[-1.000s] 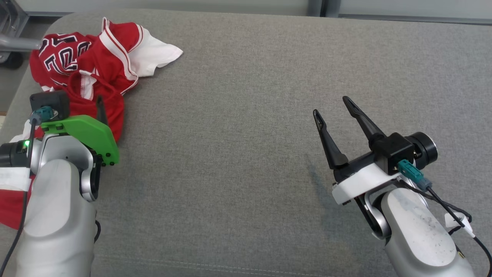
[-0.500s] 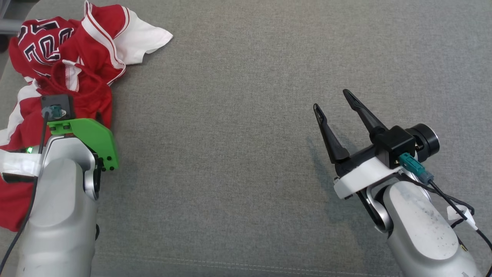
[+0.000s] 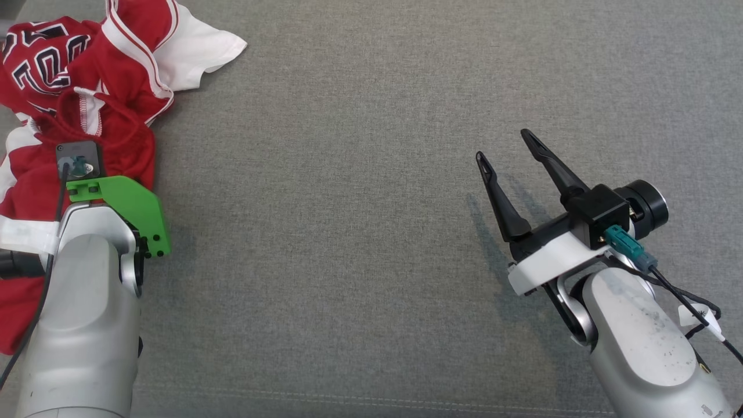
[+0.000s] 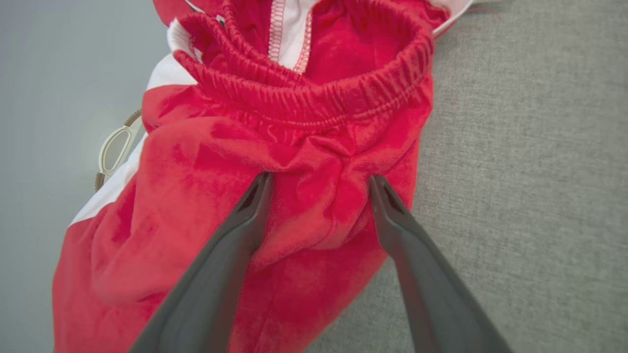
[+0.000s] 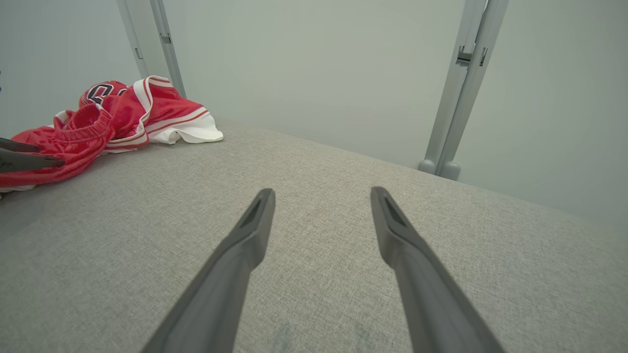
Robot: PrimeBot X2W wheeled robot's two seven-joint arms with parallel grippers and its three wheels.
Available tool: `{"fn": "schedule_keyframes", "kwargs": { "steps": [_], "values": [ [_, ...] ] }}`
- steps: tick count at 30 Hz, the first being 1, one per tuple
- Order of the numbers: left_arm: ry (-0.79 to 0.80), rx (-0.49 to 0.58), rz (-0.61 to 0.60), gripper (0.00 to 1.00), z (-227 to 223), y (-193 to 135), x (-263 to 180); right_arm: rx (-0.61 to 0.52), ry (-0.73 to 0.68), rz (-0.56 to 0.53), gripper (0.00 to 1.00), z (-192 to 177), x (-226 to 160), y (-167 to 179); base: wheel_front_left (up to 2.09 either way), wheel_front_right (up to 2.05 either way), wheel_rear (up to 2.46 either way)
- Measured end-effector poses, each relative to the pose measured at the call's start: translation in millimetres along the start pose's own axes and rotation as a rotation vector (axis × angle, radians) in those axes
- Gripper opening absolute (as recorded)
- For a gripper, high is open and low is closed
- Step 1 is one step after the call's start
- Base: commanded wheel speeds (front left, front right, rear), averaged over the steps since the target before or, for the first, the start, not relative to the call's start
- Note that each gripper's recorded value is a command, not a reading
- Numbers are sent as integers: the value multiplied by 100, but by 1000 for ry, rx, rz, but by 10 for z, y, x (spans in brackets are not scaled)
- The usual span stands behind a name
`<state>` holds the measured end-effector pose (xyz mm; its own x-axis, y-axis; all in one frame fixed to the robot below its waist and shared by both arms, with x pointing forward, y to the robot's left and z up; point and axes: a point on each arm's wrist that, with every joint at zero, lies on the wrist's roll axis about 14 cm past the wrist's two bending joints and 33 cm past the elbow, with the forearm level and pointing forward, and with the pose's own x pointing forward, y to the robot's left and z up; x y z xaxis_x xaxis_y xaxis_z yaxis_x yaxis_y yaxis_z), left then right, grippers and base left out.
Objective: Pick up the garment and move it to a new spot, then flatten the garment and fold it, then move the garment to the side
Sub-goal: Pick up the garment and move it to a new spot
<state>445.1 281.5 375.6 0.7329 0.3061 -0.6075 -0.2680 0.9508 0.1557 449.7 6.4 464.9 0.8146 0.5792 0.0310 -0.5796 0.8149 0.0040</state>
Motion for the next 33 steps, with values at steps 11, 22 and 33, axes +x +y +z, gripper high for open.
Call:
{"fn": "schedule_keyframes", "kwargs": {
  "steps": [11,22,33],
  "values": [
    [22,-10,24,100,-32,51,50,-8,12,-7,100,-39,-22,-45,0,0,0],
    [-33,-11,33,0,51,62,17,-18,2,-21,100,21,-32,-75,0,0,0],
    [-308,-53,-4,0,682,-65,-209,-9,-40,-30,100,202,1,-10,0,0,0]
  ]
}}
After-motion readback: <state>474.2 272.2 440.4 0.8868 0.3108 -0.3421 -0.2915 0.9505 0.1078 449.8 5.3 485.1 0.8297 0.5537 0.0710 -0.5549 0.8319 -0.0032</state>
